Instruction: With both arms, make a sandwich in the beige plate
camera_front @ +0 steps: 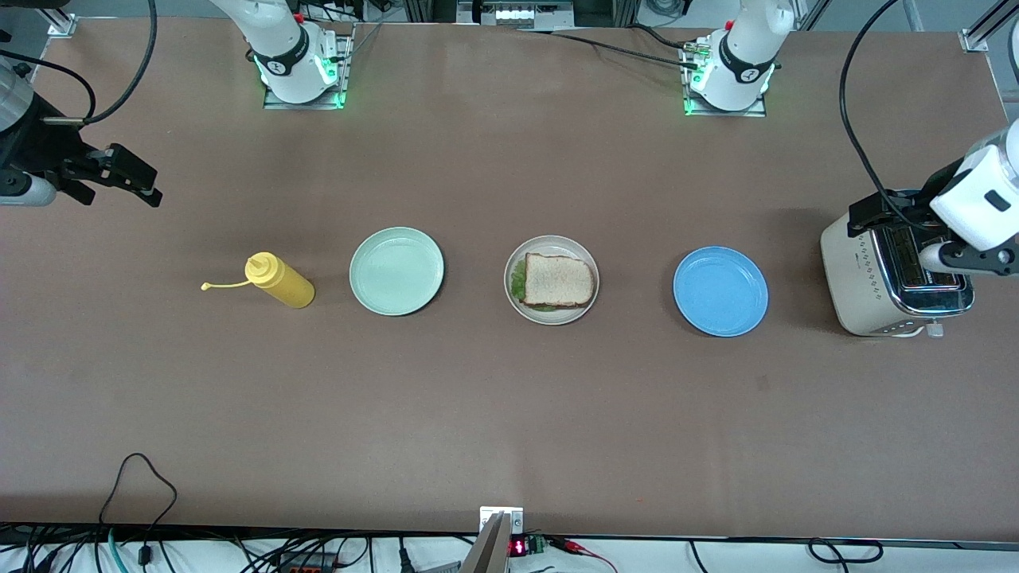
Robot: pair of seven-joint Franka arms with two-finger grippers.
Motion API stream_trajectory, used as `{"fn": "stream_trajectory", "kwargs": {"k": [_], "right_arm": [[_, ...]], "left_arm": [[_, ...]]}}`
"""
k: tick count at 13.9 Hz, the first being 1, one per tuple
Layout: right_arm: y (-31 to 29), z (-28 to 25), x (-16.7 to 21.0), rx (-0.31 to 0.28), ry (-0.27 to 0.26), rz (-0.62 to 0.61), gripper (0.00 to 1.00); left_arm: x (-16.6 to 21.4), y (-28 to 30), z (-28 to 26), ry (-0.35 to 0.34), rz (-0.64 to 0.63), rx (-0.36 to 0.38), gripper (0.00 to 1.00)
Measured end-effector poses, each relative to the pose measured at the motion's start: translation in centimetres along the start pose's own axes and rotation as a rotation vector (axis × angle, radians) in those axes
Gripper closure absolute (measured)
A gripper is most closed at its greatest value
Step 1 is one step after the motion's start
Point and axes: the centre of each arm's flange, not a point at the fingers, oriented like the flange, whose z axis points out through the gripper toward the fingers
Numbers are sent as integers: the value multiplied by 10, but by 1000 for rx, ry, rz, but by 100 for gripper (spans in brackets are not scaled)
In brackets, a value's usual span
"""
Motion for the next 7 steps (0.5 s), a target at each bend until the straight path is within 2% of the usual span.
{"fn": "stream_trajectory", "kwargs": {"k": [4, 7], "right_arm": [[3, 0, 1, 0, 0, 5, 0], [3, 0, 1, 0, 0, 5, 0]], "left_arm": [[-59, -16, 0, 11, -19, 7, 0], [-75, -17, -1, -14, -11, 9, 0]]}}
